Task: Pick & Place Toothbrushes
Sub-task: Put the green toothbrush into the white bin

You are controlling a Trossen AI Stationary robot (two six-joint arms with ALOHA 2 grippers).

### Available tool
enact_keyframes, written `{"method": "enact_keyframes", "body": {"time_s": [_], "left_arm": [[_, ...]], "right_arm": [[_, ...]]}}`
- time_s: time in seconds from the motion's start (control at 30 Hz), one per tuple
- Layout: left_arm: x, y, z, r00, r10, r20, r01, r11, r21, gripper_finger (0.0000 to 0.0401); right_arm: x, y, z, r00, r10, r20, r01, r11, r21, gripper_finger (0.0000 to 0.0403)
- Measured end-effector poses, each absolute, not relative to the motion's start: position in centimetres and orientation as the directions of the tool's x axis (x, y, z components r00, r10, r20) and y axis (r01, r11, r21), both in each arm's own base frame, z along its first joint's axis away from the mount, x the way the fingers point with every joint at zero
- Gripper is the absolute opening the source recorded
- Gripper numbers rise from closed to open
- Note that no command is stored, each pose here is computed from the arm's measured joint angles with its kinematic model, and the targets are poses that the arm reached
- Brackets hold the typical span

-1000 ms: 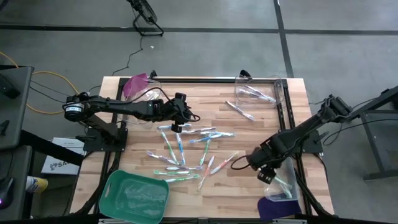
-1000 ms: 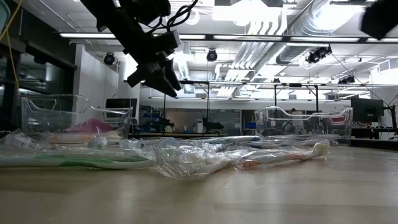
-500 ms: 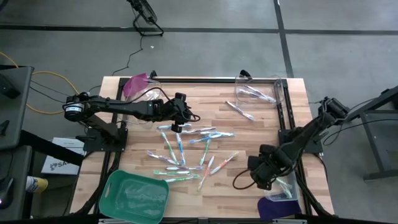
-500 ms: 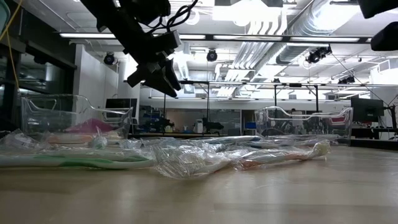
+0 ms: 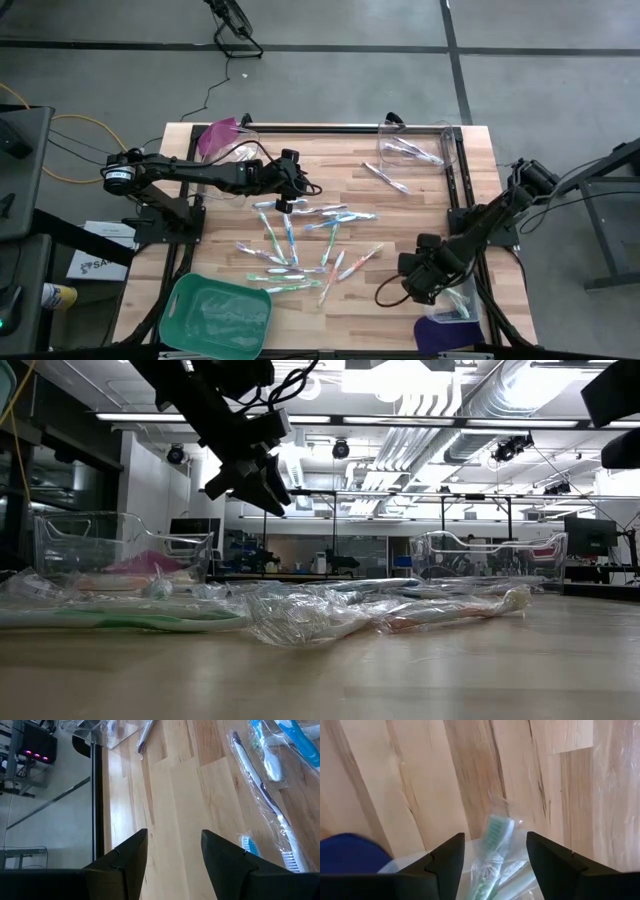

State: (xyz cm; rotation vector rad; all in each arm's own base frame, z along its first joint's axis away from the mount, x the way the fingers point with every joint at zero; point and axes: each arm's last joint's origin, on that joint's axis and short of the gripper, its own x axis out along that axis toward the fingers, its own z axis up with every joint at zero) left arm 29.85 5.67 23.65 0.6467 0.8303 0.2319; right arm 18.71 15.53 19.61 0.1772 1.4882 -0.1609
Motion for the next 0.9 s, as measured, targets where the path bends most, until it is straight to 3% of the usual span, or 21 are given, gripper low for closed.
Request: {"method": "enact_keyframes", "body": {"time_s": [0.17,0.53,0.9], "left_arm": [[29.9,5.7,23.7,0.663,0.433,-0.61,0.054,0.786,0.616,0.0177],[29.9,5.7,23.7,0.663,0.433,-0.611,0.054,0.786,0.616,0.0177],[29.8,5.7,23.7,0.663,0.433,-0.61,0.053,0.786,0.616,0.0177]], "right_arm": [[18.7,15.5,19.6,0.079,0.001,-0.997,0.214,0.977,0.018,0.0168],[18.7,15.5,19.6,0.078,0.007,-0.997,0.216,0.976,0.024,0.0016],[18.1,15.2,21.0,0.088,0.092,-0.992,0.323,0.939,0.116,0.0013]]}}
